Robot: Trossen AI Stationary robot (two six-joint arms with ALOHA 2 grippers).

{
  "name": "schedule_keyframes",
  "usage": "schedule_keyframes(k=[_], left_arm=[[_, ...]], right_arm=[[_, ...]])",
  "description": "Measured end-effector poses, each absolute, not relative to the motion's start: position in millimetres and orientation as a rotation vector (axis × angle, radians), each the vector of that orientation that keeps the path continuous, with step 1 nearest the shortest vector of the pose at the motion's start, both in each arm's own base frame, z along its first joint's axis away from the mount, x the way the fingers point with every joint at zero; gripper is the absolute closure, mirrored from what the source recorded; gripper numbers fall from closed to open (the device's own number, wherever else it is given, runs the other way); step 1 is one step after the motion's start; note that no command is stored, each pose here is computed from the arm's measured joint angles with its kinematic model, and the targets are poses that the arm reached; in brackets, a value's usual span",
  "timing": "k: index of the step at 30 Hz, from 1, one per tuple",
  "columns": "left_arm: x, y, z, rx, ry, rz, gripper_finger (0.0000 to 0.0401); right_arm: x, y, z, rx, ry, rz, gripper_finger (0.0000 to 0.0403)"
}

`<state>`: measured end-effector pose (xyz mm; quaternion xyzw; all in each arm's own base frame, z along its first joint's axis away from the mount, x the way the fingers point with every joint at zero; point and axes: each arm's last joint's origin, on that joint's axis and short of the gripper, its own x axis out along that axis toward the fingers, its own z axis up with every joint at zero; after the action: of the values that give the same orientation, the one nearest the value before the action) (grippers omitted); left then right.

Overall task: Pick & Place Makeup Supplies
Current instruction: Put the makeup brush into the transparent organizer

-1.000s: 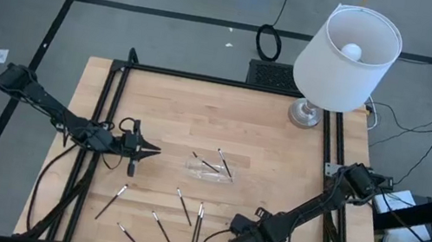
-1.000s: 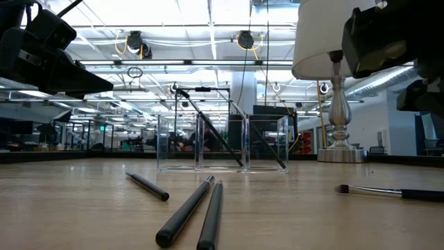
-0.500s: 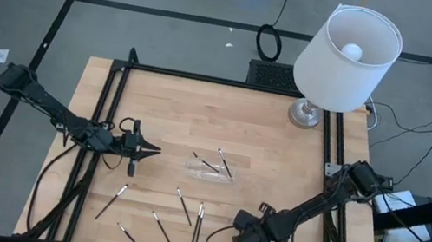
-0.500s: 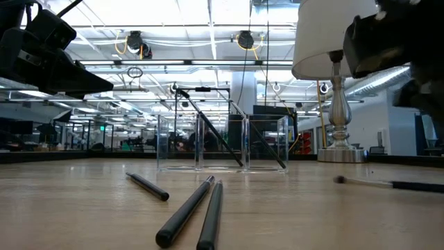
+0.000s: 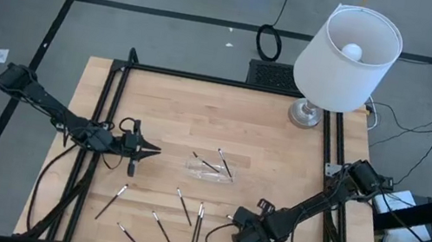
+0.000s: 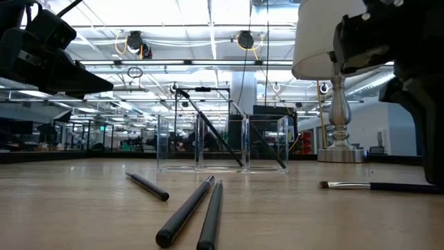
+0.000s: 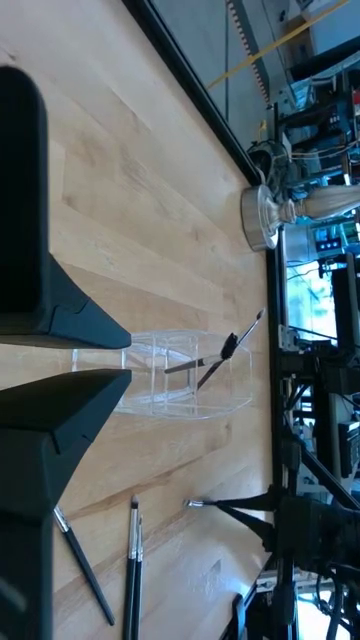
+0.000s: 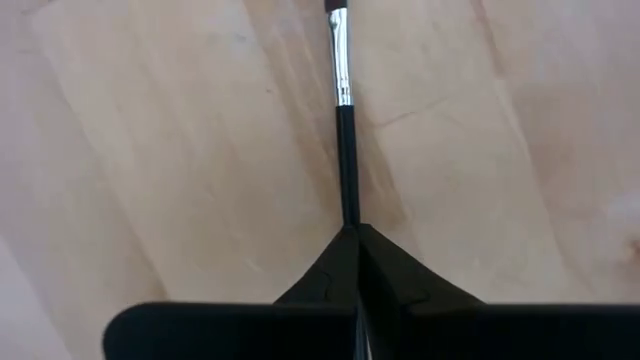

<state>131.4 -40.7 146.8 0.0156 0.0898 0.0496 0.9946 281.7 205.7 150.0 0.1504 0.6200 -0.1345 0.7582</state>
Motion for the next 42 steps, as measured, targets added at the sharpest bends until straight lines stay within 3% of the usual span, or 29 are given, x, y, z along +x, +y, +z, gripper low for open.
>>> schedule_keyframes(k=[18,30,36,42], left_arm=[[131.4,-40.7,146.8,0.031,0.180,0.099,0.0350],[131.4,-40.7,146.8,0.031,0.180,0.099,0.0350],[131.4,-40.7,146.8,0.031,0.180,0.099,0.0350],[131.4,-40.7,146.8,0.031,0.180,0.100,0.0350]], right_arm=[[286.5,210.4,151.8,0.378,1.347,-0.207,0.0398],[295.8,197.7,152.0,0.394,1.336,-0.229,0.0318],[311.5,185.7,153.7,0.415,1.308,-0.146,0.0280],[314.5,178.7,151.2,0.410,1.337,-0.137,0.0269]])
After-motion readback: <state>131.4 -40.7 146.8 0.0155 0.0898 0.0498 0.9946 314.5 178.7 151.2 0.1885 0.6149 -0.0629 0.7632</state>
